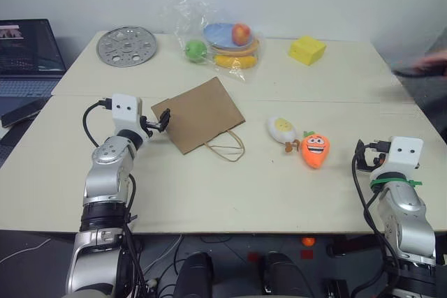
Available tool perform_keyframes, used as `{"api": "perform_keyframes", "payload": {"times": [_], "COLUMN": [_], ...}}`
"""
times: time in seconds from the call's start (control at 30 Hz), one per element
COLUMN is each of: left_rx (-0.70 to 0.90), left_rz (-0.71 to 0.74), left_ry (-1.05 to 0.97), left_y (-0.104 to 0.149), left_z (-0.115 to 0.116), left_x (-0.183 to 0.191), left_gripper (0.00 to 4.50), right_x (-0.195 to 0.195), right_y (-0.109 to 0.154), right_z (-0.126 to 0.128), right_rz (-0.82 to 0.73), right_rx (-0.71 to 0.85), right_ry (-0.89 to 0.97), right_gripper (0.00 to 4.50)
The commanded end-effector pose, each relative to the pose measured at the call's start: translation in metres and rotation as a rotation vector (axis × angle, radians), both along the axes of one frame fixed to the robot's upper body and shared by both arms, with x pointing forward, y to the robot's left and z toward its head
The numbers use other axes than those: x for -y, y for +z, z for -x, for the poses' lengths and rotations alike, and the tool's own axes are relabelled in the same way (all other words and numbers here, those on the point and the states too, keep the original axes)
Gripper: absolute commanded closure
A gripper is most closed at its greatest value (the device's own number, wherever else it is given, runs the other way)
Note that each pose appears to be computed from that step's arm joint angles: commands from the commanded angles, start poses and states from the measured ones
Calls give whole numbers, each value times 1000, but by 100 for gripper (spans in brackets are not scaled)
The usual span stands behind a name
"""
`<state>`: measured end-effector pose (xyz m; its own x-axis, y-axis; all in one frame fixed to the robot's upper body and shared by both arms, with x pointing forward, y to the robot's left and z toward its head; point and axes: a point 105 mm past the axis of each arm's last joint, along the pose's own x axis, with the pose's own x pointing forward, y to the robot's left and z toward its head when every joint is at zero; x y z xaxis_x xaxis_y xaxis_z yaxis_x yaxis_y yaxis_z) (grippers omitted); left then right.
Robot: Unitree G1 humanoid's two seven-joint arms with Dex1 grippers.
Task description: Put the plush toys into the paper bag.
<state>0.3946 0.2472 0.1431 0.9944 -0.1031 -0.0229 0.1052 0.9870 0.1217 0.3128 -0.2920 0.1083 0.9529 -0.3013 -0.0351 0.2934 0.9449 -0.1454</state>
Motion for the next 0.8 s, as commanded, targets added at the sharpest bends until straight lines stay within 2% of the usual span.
{"api": "perform_keyframes", "payload": {"times": [0.03,0.33,0.6,0.73,0.8], "left_rx": [64,97,114,139,128], "left_rz": [-15,27,4,-70,-61], "left_ry": [-45,-86,-133,-326,-403], "left_y": [19,28,33,45,50], "left_z": [3,6,8,22,28], "left_x": [7,10,18,36,42], "left_gripper": [2,2,2,2,2], "right_x": [2,2,6,-7,-15], "right_y": [15,18,19,37,45], "right_z": [0,-2,1,-1,-2], "right_rz": [21,27,26,5,-27], "right_rx": [49,53,65,113,132], "right_ry": [1,10,-11,86,160], "right_gripper": [0,0,0,0,0]}}
